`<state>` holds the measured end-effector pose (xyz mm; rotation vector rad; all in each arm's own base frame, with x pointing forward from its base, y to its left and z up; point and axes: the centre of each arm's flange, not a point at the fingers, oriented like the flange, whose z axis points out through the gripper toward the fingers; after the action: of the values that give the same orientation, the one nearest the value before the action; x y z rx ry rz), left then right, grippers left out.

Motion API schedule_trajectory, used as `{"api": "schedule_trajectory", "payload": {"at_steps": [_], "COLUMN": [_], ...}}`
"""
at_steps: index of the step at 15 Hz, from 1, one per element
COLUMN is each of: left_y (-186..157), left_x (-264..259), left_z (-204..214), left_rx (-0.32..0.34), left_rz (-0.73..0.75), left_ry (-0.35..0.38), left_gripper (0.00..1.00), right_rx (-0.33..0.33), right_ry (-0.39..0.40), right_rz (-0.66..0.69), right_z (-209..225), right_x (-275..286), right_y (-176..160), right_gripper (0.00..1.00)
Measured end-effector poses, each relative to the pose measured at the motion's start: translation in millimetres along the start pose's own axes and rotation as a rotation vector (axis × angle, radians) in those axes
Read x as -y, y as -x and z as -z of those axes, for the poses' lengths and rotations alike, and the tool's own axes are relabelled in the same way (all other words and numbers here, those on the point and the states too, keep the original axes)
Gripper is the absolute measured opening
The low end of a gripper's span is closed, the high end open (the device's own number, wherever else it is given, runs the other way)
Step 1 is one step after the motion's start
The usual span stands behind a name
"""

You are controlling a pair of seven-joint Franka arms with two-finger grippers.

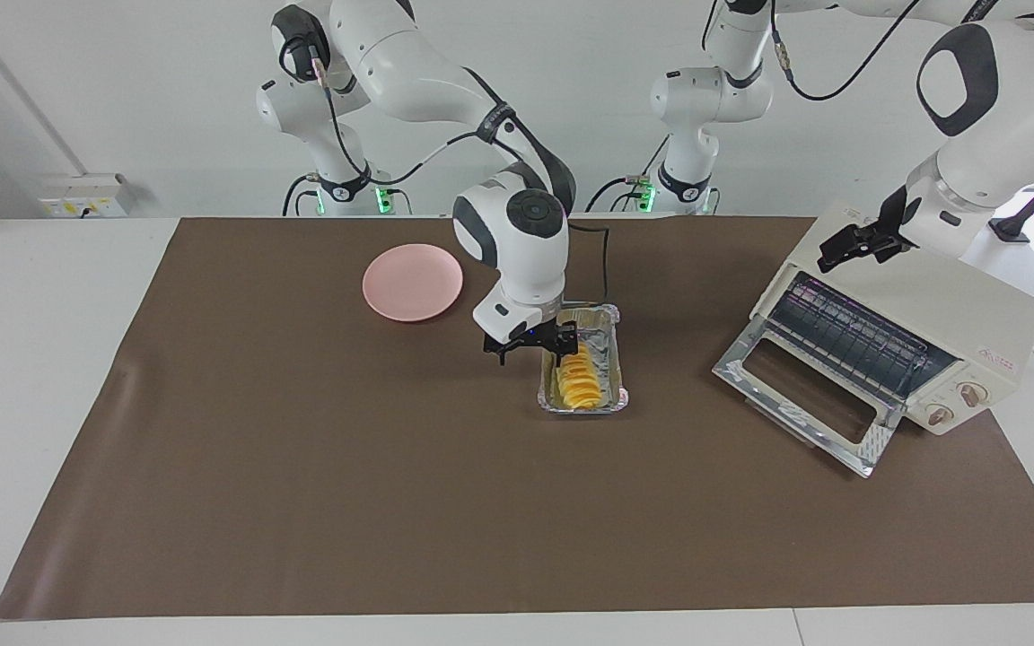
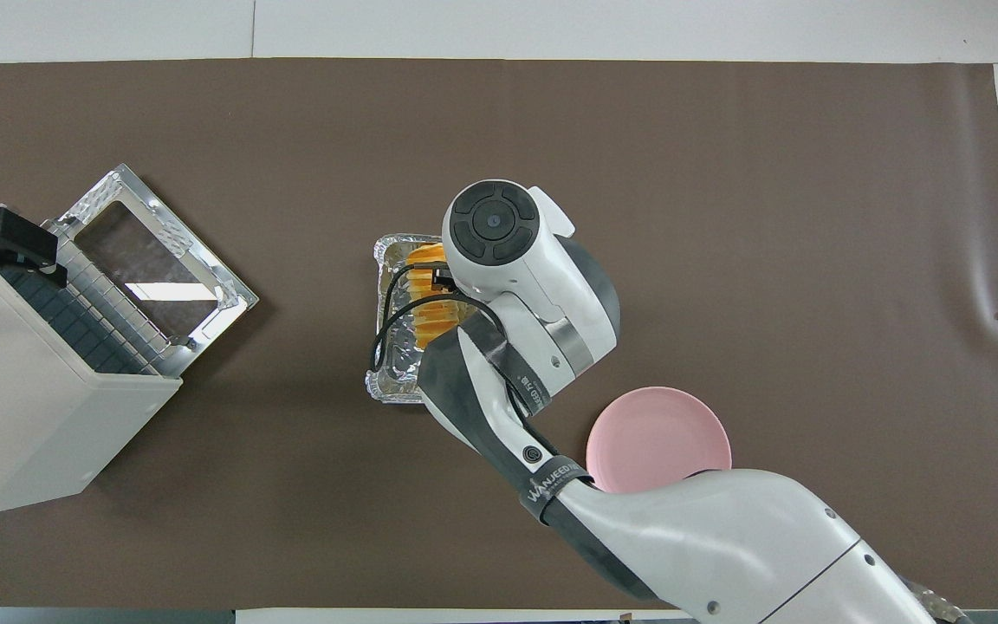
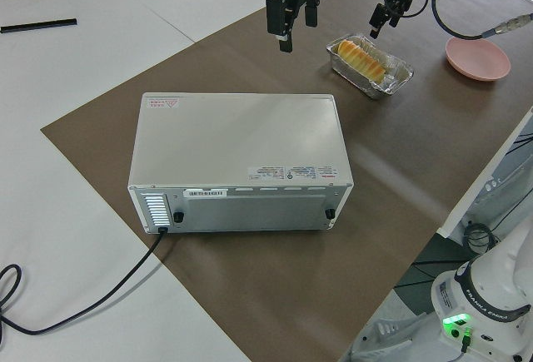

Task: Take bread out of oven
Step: 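Carry the foil tray with the right gripper away from the robot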

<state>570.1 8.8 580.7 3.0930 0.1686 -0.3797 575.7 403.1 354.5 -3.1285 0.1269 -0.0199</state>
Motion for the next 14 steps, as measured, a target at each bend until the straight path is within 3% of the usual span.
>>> {"api": "schedule_trajectory", "payload": {"at_steps": [5, 9, 12, 14], "left_y": [33, 35, 34, 34], "left_x": [12, 16, 6, 3], "left_z": [-8, -8, -6, -4], "left_rx": [0.003, -0.026, -0.045, -0.056], "left_rz": [-0.044, -0.089, -0.109, -0.115], "left_ry": [-0.028, -0.033, -0.036, -0.037], "left_gripper": [1.0, 1.0, 1.0, 1.0], "right_rx": [0.025, 0.043, 0.045, 0.041], "right_ry": [0.02, 0.034, 0.035, 0.032], "right_rz": [0.019, 0.054, 0.065, 0.079], "right_z": [-17, -30, -31, -31], "right_x": [8, 11, 13, 21], "right_y": [8, 14, 17, 22], "right_gripper": [1.0, 0.91, 0.8, 0.58]}}
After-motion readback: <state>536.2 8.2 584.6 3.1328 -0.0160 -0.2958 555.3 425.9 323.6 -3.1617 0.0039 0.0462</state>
